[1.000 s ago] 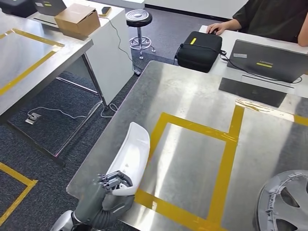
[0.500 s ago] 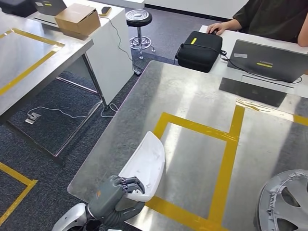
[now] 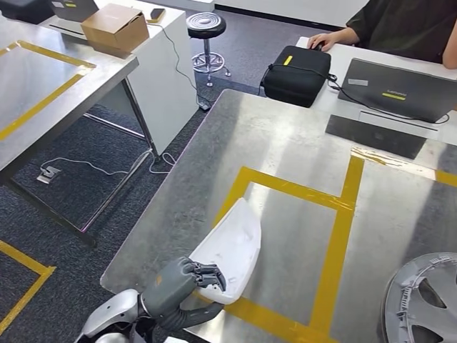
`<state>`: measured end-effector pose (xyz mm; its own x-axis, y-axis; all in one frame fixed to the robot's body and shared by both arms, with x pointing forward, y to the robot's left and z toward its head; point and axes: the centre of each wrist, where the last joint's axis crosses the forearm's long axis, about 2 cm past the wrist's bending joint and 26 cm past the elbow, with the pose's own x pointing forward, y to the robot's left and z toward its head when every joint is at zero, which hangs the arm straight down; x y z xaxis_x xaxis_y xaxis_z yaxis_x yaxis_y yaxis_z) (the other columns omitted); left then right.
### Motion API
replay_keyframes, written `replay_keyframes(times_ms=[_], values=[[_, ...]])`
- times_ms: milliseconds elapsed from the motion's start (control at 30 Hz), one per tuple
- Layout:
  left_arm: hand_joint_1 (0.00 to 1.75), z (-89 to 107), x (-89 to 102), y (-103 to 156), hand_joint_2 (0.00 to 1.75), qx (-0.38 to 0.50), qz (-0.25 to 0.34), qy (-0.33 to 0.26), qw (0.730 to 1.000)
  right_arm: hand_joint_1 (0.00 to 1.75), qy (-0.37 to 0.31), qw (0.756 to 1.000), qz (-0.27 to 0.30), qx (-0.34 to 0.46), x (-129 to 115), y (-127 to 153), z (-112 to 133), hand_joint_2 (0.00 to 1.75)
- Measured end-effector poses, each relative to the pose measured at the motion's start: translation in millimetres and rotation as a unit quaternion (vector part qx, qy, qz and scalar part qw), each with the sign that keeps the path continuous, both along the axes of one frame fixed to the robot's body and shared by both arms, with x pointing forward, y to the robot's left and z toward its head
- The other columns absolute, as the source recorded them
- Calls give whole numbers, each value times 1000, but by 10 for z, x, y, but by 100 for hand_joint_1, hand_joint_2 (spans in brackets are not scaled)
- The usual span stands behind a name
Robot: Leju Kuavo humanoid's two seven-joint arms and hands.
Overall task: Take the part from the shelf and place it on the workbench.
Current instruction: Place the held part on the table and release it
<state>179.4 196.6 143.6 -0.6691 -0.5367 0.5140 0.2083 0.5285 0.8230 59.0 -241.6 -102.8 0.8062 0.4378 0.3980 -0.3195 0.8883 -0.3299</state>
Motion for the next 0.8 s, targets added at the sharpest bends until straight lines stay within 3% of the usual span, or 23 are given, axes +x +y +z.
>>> replay_keyframes(times_ms=[200, 800], values=[[175, 41, 122, -36, 175, 7, -31, -15, 999, 0, 2, 1000, -17, 6, -18, 0, -6, 175], [175, 49, 149, -50, 175, 5, -38, -20, 999, 0, 11, 999, -30, 3, -37, -49, -14, 175]])
